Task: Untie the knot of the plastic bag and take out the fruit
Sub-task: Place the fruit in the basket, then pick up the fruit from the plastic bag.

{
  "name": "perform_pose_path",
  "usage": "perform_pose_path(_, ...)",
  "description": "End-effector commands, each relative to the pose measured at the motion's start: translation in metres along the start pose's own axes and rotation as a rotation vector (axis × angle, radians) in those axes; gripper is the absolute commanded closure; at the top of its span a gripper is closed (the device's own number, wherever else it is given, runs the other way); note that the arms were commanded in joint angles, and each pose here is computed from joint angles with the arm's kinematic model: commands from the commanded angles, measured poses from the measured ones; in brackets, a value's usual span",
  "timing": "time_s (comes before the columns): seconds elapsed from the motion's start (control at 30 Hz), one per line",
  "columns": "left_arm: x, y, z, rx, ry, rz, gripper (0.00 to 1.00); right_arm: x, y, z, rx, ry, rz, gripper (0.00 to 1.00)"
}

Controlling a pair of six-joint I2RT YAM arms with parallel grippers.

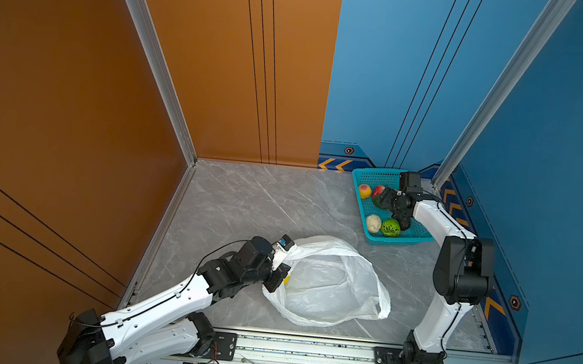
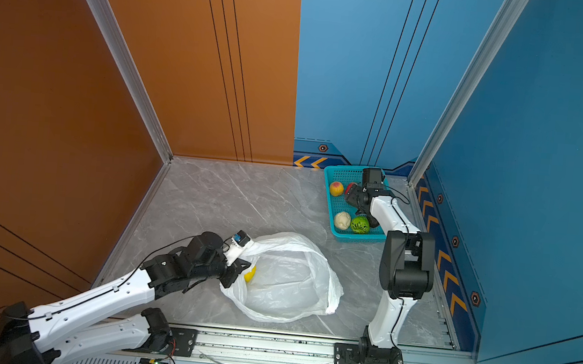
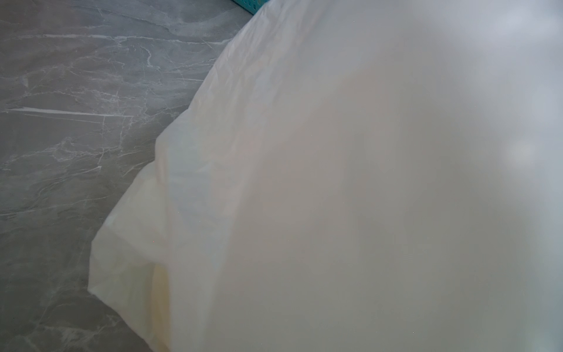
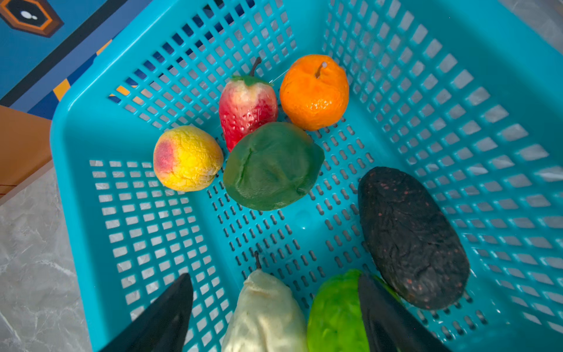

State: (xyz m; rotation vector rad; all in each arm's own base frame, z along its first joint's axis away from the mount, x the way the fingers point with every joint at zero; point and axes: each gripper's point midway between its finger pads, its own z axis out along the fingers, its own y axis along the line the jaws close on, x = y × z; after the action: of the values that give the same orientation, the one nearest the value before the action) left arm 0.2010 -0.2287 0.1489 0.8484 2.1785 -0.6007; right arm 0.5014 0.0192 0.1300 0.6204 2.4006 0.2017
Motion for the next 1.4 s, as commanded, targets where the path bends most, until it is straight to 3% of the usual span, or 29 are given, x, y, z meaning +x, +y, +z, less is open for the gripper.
perform_pose_path(0.0,0.0,0.001,-0.003,0.002,-0.019,0.01,1.0,-0.004,0.013,-0.037,-0.028,-0.02,-0.044,0.13)
perform_pose_path(0.33,-0.01,0.003,-0.004,-0.007,-0.054,-0.008,1.0,0.04,0.054,-0.126,-0.206,0.057,-0.157,0.11)
perform_pose_path(0.67,-0.018,0.002,-0.004,-0.006,-0.049,-0.012,1.0,0.126,0.108,-0.264,-0.437,0.113,-0.374,0.09)
perform_pose_path(0.93,-0.028,0.009,-0.005,-0.055,-0.017,0.016,1.0,0.203,0.146,-0.329,-0.615,0.163,-0.491,0.08)
perform_pose_path(1.13,-0.038,0.016,-0.007,-0.101,-0.014,0.04,1.0,0.258,0.16,-0.337,-0.665,0.202,-0.621,0.08)
perform_pose_path(1.37,-0.044,0.018,-0.005,-0.113,-0.011,0.045,1.0,0.321,0.154,-0.29,-0.611,0.249,-0.736,0.09)
